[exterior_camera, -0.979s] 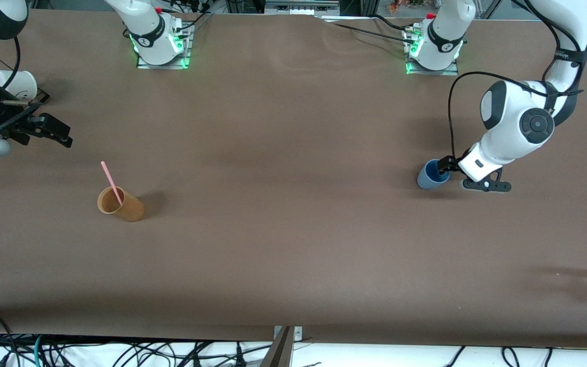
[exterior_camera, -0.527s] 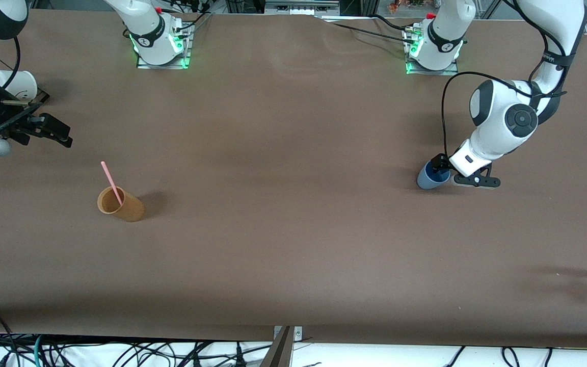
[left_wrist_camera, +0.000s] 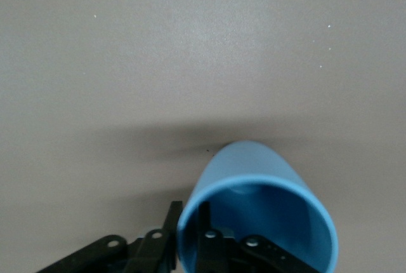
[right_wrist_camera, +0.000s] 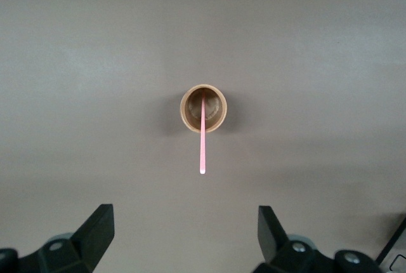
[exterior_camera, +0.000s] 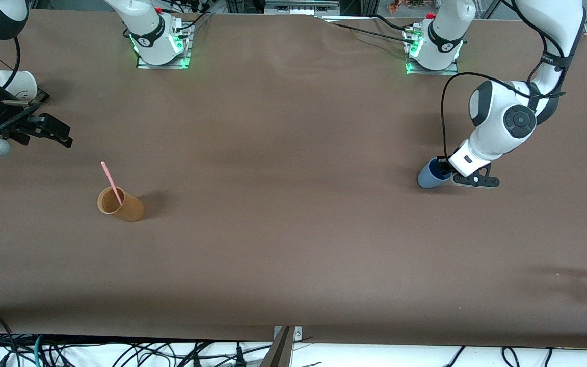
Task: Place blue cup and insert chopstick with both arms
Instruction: 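Carry the blue cup with the left gripper toward the table middle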
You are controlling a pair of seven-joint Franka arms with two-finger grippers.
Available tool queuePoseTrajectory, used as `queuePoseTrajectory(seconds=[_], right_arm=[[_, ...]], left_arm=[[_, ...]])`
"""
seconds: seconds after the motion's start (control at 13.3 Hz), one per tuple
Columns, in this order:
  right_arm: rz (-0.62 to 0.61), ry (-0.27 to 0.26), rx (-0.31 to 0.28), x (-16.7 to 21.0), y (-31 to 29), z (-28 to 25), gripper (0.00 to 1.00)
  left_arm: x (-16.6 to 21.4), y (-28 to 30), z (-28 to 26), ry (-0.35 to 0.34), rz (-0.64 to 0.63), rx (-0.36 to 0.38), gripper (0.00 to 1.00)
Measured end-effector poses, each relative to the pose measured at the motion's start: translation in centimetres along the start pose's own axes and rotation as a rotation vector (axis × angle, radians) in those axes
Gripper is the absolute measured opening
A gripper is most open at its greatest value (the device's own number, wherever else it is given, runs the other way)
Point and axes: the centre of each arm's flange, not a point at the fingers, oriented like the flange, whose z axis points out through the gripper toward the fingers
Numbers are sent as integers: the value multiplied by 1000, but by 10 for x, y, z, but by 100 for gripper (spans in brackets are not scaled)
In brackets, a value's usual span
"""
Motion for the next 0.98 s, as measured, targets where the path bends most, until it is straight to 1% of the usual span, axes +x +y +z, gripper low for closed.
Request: queuePoseTrajectory(seconds=[0.08, 0.23, 0.3, 0.45, 0.53, 0.68, 0.98], right_arm=[[0, 0, 0, 0, 0, 0, 100], [0, 0, 0, 0, 0, 0, 100], [0, 0, 0, 0, 0, 0, 100], [0, 0, 0, 0, 0, 0, 100], [0, 0, 0, 0, 0, 0, 100], [0, 0, 0, 0, 0, 0, 100], [0, 0, 0, 0, 0, 0, 100]], left_arm=[[3, 0, -5, -5, -8, 0, 6], [17, 2, -26, -30, -10, -1, 5], [28, 6, -45, -38, -6, -1, 5], [50, 33, -88, -27, -21, 1, 5], [58, 56, -106, -14, -27, 2, 5], [65, 122, -129, 2, -32, 4, 5], [68, 276, -144, -6, -73, 13, 5]])
